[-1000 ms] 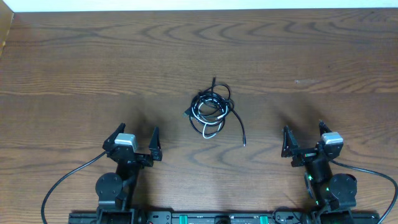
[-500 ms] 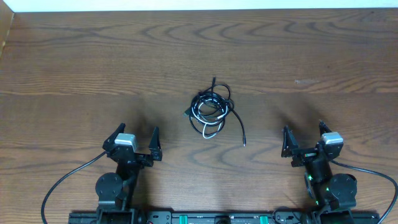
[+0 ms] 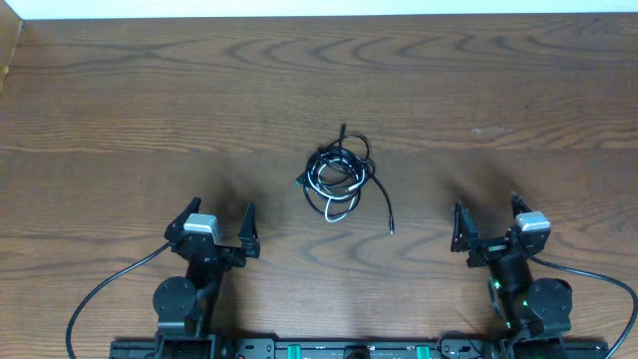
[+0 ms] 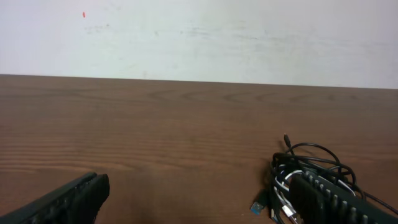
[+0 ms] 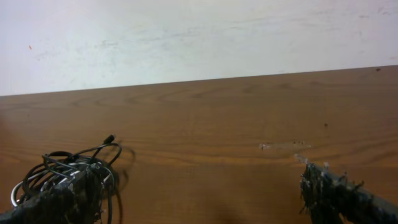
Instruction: Untangle cables
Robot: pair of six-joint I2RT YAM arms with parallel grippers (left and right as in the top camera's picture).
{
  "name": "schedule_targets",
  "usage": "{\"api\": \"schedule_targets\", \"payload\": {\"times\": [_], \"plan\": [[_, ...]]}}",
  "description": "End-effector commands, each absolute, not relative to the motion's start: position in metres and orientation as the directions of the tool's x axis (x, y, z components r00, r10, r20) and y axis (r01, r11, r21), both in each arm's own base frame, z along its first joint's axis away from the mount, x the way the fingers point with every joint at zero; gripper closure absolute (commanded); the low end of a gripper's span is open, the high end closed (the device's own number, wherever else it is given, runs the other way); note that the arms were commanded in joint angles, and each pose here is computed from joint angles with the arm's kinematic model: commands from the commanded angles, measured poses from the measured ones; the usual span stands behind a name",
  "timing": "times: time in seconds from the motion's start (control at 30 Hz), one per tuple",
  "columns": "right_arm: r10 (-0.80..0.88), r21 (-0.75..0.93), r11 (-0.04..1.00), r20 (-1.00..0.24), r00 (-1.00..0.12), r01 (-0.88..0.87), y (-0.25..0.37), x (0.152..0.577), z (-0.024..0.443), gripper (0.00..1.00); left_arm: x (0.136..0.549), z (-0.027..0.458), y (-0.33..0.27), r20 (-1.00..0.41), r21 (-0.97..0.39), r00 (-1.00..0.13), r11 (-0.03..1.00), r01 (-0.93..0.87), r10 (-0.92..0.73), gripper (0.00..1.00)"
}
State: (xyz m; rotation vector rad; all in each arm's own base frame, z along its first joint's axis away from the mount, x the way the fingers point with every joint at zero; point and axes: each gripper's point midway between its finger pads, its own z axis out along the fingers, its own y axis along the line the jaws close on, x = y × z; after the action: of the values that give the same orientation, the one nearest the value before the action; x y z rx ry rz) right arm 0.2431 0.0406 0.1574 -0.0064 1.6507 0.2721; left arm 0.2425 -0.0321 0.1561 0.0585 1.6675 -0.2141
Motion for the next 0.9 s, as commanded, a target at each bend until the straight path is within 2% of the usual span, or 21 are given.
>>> {"api": "schedule_targets", "payload": {"times": [0.0, 0.3, 0.7, 0.87], "plan": [[0.143, 0.159, 0.972, -0.985, -0.101, -0.172, 0.042, 0.243, 0.157, 0.01, 0.243, 0.143, -0.03, -0.987, -0.101, -0.141, 0.984, 0.147, -0.081, 0.02], [0.143, 0.159, 0.972, -0.985, -0.101, -0.172, 0.042, 0.243, 0.157, 0.01, 0.244, 0.175, -0.03, -0.996, -0.088, -0.033, 0.983, 0.161, -0.084, 0.02], [0.143, 0.159, 0.972, -0.985, -0.101, -0.172, 0.042, 0.243, 0.157, 0.01, 0.242, 0.186, -0.034, -0.996, -0.084, 0.0, 0.978, 0.188, -0.086, 0.02], [0.143, 0.159, 0.972, -0.985, -0.101, -0.172, 0.042, 0.243, 0.157, 0.01, 0.235, 0.227, -0.047, -0.984, -0.045, 0.153, 0.961, 0.273, -0.089, 0.02]]}}
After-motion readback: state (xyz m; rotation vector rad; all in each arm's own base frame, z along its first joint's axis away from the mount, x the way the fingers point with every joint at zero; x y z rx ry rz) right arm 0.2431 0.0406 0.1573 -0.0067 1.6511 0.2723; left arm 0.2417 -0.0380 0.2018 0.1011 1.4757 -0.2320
